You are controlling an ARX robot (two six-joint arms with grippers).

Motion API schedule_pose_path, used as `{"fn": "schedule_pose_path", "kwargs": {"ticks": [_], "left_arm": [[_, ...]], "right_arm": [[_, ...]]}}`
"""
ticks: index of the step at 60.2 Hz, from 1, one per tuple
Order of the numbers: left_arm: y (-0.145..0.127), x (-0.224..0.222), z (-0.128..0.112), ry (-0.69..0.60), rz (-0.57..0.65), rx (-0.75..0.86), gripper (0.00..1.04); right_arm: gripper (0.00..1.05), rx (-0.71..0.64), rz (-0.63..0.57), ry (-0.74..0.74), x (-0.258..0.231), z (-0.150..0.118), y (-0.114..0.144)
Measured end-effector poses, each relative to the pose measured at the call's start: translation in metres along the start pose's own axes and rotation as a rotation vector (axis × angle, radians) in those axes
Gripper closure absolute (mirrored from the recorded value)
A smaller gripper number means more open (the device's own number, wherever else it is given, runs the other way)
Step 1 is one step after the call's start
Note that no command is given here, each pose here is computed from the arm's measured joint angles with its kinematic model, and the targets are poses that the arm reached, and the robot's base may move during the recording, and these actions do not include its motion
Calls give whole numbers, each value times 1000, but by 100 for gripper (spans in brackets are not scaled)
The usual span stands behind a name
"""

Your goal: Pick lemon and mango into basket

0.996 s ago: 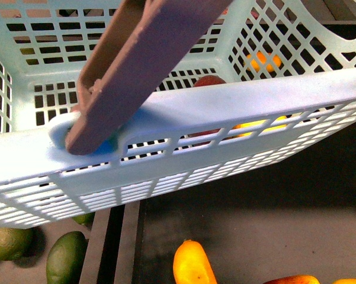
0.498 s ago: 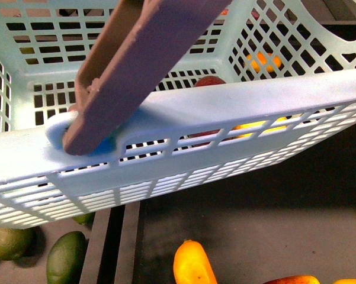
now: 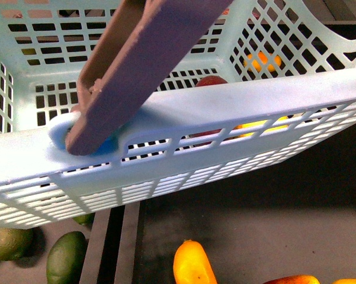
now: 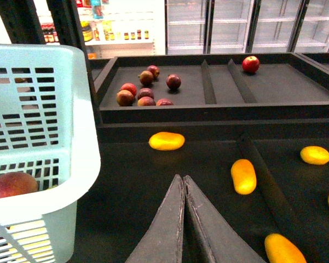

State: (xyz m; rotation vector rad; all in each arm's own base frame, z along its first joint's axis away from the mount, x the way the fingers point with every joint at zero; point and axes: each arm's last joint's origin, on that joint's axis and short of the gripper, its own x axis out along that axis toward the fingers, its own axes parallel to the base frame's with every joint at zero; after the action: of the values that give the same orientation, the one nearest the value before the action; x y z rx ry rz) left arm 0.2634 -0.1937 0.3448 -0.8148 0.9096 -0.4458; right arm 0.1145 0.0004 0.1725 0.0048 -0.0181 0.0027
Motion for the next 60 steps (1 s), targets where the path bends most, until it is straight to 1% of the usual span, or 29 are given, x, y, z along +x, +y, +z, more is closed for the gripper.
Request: {"fn": "schedule_pose_path", "kwargs": {"ticks": [22,27,32,42,60], "left_arm": [[0,0,0,0,0,0,99],[0,0,0,1,0,0,99],[0,0,0,-1,0,0,99],[0,0,0,0,0,1,99],[0,0,0,0,0,0,99]], "right_arm": [[103,0,0,1,-7,-1,0],[103,0,-1,34,-14,-5,0],[103,-1,0,6,-17,-3,0],[102,-2,0,6,-17,-3,0],[53,-2,0,6,-17,-3,0]]}}
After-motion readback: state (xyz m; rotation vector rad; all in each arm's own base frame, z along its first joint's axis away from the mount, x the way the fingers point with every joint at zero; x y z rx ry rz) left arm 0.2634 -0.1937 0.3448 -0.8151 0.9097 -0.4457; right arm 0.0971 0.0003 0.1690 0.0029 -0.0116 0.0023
